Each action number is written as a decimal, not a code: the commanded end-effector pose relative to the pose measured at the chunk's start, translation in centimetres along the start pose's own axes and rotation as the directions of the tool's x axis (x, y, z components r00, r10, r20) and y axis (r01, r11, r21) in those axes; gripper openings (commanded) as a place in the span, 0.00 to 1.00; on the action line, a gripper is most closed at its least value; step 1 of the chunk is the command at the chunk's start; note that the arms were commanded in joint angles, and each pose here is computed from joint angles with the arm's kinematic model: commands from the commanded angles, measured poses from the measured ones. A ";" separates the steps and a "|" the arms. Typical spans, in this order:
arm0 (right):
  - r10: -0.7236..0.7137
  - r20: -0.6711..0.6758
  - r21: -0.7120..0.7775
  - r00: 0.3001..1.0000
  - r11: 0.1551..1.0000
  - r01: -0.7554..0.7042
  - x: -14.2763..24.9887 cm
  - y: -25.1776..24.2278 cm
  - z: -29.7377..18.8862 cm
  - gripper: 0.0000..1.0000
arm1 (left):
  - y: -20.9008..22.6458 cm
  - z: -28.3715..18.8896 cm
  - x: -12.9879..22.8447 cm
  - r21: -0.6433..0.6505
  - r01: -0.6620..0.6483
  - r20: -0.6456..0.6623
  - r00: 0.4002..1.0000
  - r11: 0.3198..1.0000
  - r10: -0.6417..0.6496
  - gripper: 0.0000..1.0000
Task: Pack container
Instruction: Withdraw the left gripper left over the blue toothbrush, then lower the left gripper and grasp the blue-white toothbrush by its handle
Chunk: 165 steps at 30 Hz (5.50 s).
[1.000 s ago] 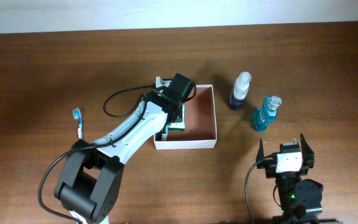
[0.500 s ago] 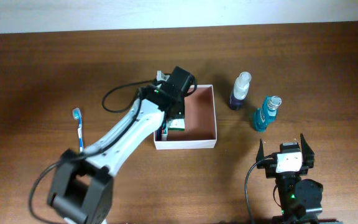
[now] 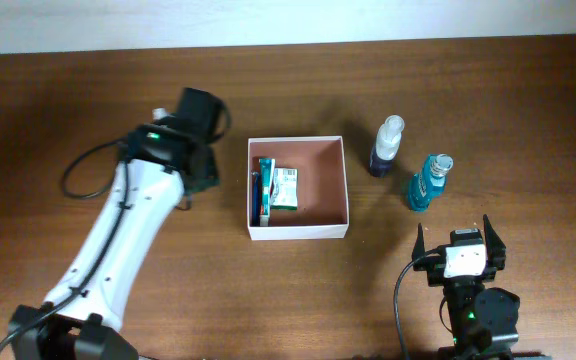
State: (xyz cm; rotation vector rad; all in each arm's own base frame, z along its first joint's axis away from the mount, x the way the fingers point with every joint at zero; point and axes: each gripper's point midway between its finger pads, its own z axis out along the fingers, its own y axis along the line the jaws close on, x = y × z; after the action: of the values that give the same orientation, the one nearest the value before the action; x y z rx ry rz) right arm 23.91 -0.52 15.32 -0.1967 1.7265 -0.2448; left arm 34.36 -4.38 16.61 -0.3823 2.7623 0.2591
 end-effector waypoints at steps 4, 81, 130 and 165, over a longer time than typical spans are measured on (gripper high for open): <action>0.002 -0.001 0.014 1.000 1.000 -0.002 0.2 -0.2 0.0 0.99 | 6.6 1.0 -1.4 -0.099 0.146 -0.011 0.989 0.984 -0.148 0.14; 0.002 -0.001 0.014 1.000 1.000 -0.002 0.2 -0.2 0.0 0.98 | 13.2 16.6 8.4 -0.030 0.497 -0.145 0.856 0.867 -0.496 0.00; 0.001 -0.001 0.014 1.000 1.000 -0.001 0.2 -0.2 0.0 0.98 | 11.3 12.7 1.8 0.188 0.368 0.098 0.915 0.911 -0.390 0.49; 0.002 -0.001 0.014 1.000 1.000 -0.002 0.2 -0.2 0.0 0.98 | 10.3 19.7 4.7 0.130 0.363 -0.048 0.932 0.923 -0.360 0.32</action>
State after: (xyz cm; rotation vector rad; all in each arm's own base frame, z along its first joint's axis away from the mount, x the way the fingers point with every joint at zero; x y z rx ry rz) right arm 23.91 -0.52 15.32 -0.1967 1.7265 -0.2448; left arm 34.21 9.02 0.03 -0.8524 2.5745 -0.0399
